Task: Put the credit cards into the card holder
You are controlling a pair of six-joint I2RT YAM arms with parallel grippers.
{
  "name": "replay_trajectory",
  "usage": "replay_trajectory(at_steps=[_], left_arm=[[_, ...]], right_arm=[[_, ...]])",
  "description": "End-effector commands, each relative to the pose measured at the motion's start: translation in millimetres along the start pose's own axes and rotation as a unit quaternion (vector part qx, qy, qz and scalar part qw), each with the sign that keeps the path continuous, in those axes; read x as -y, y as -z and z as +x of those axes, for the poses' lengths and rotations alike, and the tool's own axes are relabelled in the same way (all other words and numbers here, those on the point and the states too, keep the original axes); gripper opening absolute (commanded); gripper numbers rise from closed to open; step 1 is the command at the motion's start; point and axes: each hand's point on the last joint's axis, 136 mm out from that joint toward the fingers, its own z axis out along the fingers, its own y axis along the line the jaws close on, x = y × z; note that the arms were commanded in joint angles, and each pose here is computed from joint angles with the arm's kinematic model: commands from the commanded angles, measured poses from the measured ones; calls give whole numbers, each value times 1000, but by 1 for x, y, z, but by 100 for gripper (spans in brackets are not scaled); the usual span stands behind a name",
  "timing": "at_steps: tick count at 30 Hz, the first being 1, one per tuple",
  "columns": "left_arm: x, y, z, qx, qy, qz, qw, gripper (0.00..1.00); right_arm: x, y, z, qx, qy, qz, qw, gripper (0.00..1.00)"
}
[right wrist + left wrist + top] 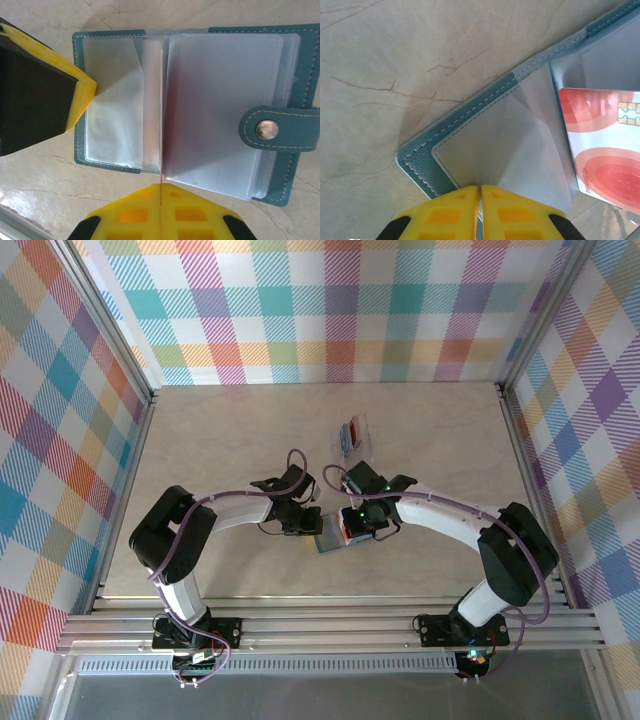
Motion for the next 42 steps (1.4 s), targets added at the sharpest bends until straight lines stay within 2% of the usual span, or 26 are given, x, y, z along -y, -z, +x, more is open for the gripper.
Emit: replay_trajectory(at_steps=[1,6,12,18,24,30,34,42], left_arm=[[-9,-11,19,-24,-3,-19,1000,11],[-8,-11,18,-24,-3,-19,1000,11],[-8,-11,19,-24,-3,-17,1000,11],[-8,-11,19,-25,-3,-16,1000,11],[-7,-10,19,-23,-4,-16,1000,11],[-18,-10,18,-22,-5,-46,999,10],[-28,-8,16,-19,-12,-79,997,10],[-51,-4,8,-9,-26,-150,988,9]], right_arm=[[-3,-4,0,-3,2,4,1000,0],[-6,-5,-2,-5,7,3,1000,1],[-7,-6,-1,-8,8,3,1000,16],[-9,-8,-4,-9,10,1,1000,22],[-8,-11,-8,-7,12,6,1000,20],[-5,-12,-10,-2,16,13,1000,0],[-2,-6,-8,7,15,12,1000,0],[-3,-8,-2,-1,-11,-46,999,0]])
